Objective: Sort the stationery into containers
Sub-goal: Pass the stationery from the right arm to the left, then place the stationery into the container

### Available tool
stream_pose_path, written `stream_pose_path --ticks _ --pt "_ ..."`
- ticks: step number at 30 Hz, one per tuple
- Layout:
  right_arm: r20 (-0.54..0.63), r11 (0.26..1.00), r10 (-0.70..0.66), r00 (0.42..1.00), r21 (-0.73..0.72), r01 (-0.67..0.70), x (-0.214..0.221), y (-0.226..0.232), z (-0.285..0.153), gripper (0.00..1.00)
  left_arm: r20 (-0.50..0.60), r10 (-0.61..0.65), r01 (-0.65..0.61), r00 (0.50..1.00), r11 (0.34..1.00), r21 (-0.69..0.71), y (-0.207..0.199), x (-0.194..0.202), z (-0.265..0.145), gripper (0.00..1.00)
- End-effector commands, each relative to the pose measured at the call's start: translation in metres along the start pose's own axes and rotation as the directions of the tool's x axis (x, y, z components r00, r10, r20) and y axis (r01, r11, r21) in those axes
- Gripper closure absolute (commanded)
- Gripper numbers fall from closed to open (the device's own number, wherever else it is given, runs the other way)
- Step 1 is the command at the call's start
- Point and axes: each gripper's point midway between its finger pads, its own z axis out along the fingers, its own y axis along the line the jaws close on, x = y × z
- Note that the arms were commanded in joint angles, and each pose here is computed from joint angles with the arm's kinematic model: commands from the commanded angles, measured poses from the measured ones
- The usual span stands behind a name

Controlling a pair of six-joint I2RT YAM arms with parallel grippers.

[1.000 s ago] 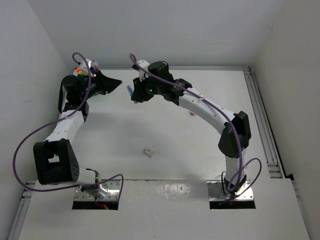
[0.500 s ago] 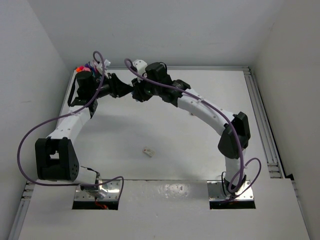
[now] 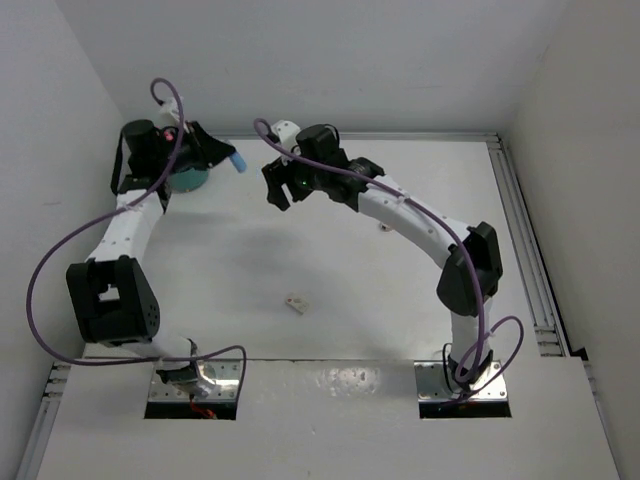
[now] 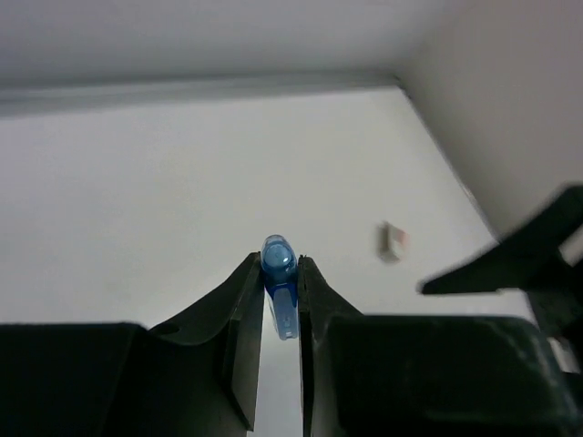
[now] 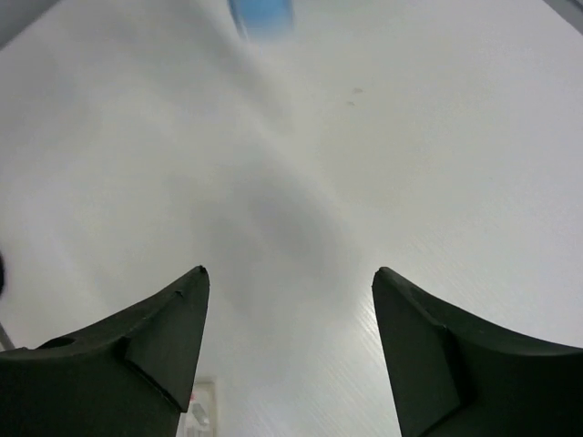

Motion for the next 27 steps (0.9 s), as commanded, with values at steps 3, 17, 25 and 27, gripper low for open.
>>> stream_pose_path --ticks 3,17,25,27 --pt "-0.034 0.984 0.126 0.991 0.132 -0.120 0.017 -0.068 -0.039 0.29 0.084 0.231 -0.174 0.969 0.887 -0.429 0.108 -0.080 -0.036 1.00" --pt "-0.101 0.891 0.367 0.925 0.323 -0.319 0.083 -0.167 -0.081 0.30 0.045 0.370 -0.255 0.928 0.719 -0.646 0.232 -0.099 -0.041 1.00" --pt "-0.113 0.869 0.397 0.911 0.365 -0.333 0.101 -0.182 -0.096 0.30 0.042 0.398 -0.267 0.916 0.688 -0.675 0.248 -0.103 -0.032 1.00" --pt "-0.112 0.856 0.418 0.902 0.382 -0.349 0.107 -0.188 -0.102 0.30 0.032 0.400 -0.274 0.916 0.682 -0.678 0.252 -0.098 -0.030 1.00"
